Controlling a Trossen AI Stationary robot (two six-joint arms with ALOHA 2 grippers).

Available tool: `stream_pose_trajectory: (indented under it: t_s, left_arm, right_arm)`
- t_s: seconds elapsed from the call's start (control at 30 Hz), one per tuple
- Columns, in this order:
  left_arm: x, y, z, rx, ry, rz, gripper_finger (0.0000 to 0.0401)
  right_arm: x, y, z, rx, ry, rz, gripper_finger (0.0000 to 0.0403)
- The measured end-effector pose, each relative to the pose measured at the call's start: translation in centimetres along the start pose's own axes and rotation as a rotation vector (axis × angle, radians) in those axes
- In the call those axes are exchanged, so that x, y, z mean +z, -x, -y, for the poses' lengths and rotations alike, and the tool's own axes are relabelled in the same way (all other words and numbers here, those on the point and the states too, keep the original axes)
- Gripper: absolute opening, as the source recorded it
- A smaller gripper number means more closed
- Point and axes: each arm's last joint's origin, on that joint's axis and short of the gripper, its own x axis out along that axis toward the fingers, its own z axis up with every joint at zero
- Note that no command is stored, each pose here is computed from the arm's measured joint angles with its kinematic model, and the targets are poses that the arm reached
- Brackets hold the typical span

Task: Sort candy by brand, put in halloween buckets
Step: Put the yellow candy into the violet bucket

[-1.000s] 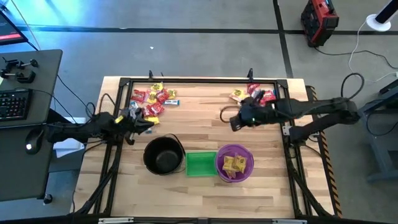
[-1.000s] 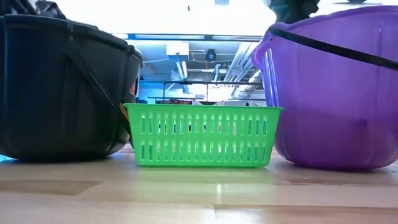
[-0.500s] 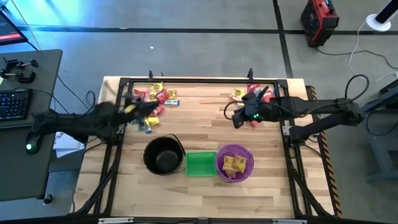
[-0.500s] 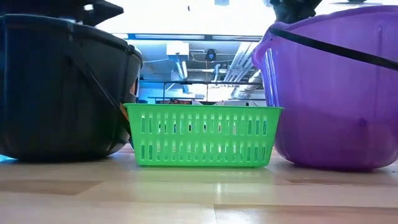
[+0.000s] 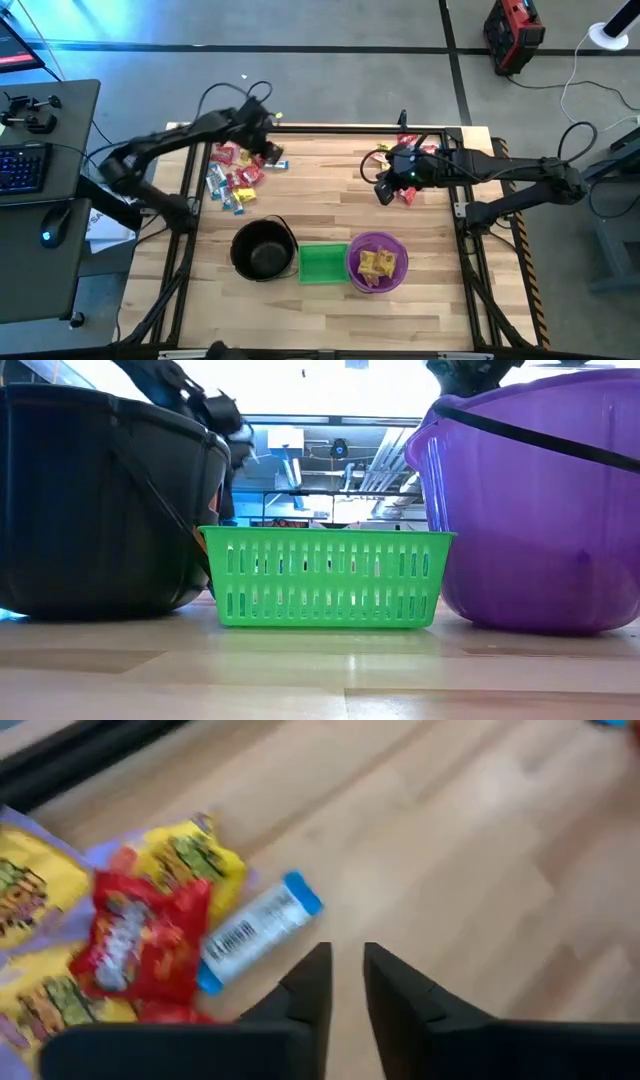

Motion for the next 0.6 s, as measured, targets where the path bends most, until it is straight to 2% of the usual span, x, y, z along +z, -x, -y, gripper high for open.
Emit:
stream_pose_trajectory:
  t_s: [0.1,0.3,0.47,0.6]
  left_arm:
    - [1.9,-1.9,-1.0,0.039,0.071,-0.063,0.0099]
    - [4.7,-5.0,-1.2,0.11,-0.024,-0.182,0.0166]
    - [6.6,-7.2,-1.8,0.174,-0.035,-0.195,0.0198]
    - [6.8,-8.9,-2.5,0.204,-0.018,-0.252,0.0209]
  right_arm:
    - [-0.1,0.0,-0.1,0.005,0.003,-0.003,0.0002]
    - [-0.2,0.1,-0.3,0.009,0.008,-0.003,0.0002]
    - [-0.2,0.1,-0.3,0.007,-0.005,-0.001,0.0002]
    - [-0.2,0.1,-0.2,-0.006,-0.05,0.009,0.0002]
